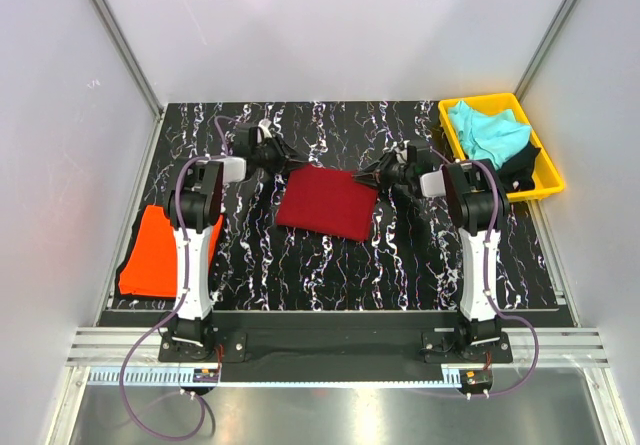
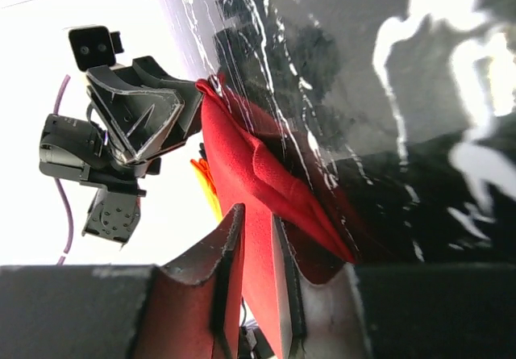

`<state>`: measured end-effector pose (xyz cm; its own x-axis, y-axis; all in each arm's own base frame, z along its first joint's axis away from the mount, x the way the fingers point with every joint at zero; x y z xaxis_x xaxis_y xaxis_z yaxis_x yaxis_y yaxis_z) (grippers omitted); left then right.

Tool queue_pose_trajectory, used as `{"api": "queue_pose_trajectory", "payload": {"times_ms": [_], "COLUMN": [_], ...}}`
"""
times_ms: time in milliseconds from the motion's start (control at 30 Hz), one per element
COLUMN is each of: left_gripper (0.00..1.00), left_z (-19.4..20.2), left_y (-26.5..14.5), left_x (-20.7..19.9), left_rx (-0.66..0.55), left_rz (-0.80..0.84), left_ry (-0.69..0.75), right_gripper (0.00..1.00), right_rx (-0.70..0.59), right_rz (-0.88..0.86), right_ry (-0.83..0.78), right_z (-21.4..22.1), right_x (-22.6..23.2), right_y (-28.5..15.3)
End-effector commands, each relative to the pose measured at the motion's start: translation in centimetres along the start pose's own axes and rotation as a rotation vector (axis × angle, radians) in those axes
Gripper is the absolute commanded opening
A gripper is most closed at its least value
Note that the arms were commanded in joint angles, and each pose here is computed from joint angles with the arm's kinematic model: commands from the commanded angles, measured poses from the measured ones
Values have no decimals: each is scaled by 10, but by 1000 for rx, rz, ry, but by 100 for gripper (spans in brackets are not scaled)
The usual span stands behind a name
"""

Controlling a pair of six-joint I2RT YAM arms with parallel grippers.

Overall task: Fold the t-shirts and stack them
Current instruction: Fold the tshirt

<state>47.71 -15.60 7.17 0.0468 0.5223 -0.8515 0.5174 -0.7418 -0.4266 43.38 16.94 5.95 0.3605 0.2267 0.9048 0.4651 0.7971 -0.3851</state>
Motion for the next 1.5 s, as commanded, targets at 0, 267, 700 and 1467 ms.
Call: {"api": "queue_pose_trajectory", "payload": {"times_ms": [0, 267, 700, 1467], "left_gripper": [31, 36, 50, 41], "left_z": [-9, -43, -26, 121], "left_y": [-5, -34, -149, -103], "left_x": [16, -20, -117, -61], "left_rx": [-1, -31, -149, 161], "left_rz": [-124, -254, -308, -16], "left_ry": [52, 225, 422, 168], "right_gripper": [27, 44, 56, 22], "right_rx": [-38, -38, -35, 528], "right_rz": [67, 277, 479, 145], "right_ry": [37, -108, -312, -245], "right_z": [-14, -27, -4, 138], "right_x": [-15, 32, 82, 42], "right_y": [-2, -19, -107, -12]}}
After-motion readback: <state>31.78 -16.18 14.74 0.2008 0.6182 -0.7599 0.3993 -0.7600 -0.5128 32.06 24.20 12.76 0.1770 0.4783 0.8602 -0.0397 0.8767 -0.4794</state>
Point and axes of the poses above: each gripper's point midway between its finger pads, its own y axis out along the fingers, its own x axis along the line the jaws close on, z = x × y, the point moved 9 cm from there along -y, back along the fingers, and after that the axes turned 7 degrees about y, right-handed, at the moved point
